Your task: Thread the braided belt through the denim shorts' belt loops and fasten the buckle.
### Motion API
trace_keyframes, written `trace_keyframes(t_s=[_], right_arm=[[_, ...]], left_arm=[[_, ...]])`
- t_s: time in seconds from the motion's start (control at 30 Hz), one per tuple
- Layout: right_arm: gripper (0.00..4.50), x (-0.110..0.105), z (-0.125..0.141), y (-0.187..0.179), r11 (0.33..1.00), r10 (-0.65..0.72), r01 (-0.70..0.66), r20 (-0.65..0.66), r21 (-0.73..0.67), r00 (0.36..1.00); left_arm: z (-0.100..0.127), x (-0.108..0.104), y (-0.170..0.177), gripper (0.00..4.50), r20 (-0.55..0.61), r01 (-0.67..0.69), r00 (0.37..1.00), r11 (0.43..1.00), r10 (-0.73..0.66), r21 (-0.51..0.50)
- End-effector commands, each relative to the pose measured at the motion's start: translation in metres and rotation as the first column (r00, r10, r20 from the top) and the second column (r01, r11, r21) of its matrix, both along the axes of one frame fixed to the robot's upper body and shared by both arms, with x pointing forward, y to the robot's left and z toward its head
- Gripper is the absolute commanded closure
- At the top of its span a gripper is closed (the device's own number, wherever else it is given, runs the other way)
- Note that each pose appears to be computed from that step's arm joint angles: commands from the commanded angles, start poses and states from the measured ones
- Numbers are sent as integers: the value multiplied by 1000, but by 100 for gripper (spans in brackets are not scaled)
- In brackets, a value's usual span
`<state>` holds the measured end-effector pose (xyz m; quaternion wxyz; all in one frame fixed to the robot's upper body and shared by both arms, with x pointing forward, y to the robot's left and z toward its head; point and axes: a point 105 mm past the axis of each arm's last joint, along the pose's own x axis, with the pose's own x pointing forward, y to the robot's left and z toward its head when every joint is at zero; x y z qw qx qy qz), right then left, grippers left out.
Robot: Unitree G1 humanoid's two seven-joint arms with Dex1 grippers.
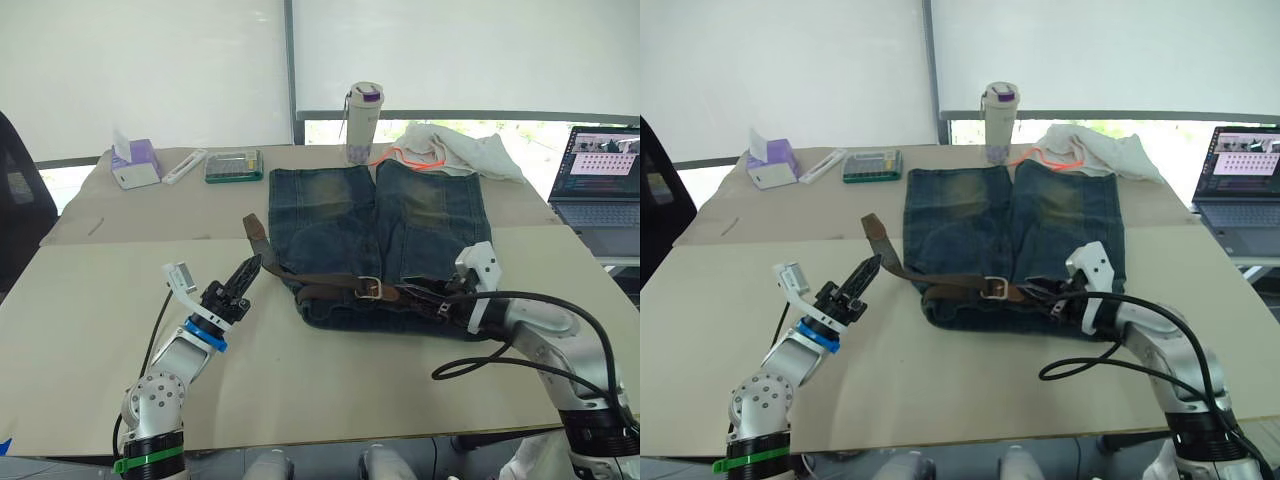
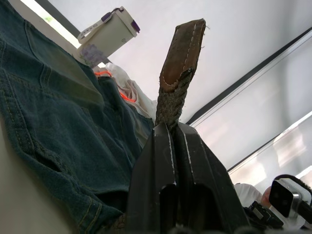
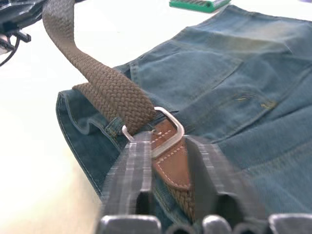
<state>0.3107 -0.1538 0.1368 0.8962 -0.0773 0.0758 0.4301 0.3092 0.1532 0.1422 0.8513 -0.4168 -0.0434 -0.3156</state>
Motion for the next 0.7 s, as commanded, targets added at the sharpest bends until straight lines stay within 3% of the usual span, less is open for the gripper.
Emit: trace_keyframes(t_s=[0.03,0.3,0.7], right_arm=[[443,7,-2,7,997,51,-46,68,-68,996],[443,20,-8,11,987,100,-83,125,-138,987],[443,24,-1,29,986,158,-147,150,-84,976]], left_arm=[[5,1,-1,450,31,19,999,1000,-20,11],[3,0,-2,450,28,30,999,999,-30,25],[0,2,3,450,33,8,999,999,-10,48]])
